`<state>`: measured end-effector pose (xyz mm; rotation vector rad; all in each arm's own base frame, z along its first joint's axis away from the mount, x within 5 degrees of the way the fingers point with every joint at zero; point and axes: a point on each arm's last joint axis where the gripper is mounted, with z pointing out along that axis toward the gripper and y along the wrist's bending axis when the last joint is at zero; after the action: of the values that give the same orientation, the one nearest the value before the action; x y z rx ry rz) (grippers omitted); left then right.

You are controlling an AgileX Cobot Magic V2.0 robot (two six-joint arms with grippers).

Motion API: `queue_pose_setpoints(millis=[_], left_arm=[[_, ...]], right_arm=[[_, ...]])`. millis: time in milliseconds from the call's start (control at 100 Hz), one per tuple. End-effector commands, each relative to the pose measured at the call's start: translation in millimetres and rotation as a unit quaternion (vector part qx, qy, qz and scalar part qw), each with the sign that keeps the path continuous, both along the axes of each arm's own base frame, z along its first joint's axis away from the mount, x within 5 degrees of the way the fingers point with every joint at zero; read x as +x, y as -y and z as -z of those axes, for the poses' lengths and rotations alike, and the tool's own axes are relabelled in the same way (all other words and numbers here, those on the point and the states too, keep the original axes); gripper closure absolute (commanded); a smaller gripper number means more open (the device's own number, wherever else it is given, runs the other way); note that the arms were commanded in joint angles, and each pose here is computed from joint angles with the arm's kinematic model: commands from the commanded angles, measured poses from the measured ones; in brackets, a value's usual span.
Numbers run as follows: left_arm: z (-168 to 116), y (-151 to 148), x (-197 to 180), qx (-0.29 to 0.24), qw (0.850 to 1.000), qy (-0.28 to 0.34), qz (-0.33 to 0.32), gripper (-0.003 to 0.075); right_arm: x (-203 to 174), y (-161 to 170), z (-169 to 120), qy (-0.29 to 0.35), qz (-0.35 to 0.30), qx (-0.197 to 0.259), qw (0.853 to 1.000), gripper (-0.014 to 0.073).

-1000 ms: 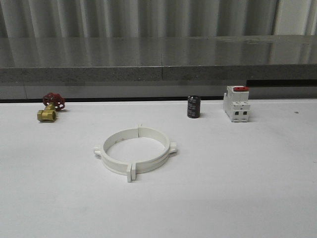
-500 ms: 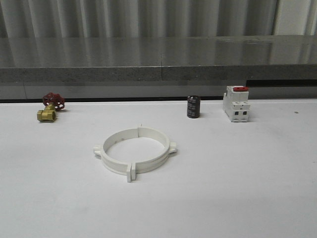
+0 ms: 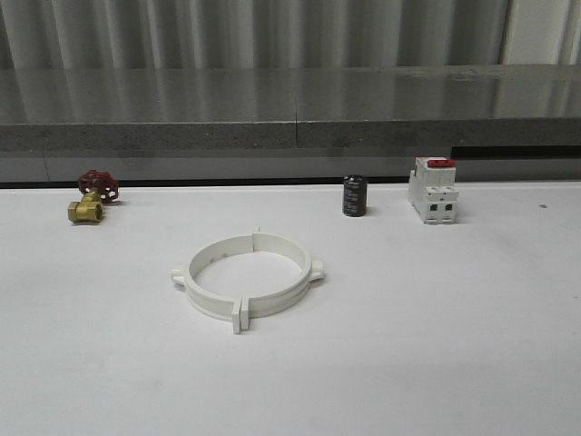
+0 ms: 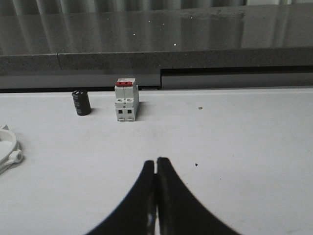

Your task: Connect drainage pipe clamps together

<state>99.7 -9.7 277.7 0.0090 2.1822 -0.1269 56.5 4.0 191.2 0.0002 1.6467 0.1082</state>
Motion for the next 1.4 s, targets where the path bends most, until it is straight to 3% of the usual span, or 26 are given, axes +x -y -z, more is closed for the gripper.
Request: queue_pose_setpoints(millis=[0,1010,1190,1390], left_arm=[[-14,0,4,-0.004,0.999,0.046,-0.003,0.0741],[-15,0,5,-0.004,0.999,0.053,-0.004,0.0741],[-17,-2,8,0.009,0.996,0.086,-0.007,0.0741],[-6,-5,-1,0.014,0.977,0.213,-0.018,0.0741]], right_arm=[[-2,1,-16,0.069,0.004,-0.002,0.998,0.0663],[-2,1,-16,0.067,0.004,-0.002,0.998,0.0663],[-2,1,-16,0.067,0.004,-0.002,0.998,0.0663],[-2,1,-16,0.067,0.004,-0.002,0.998,0.0663]])
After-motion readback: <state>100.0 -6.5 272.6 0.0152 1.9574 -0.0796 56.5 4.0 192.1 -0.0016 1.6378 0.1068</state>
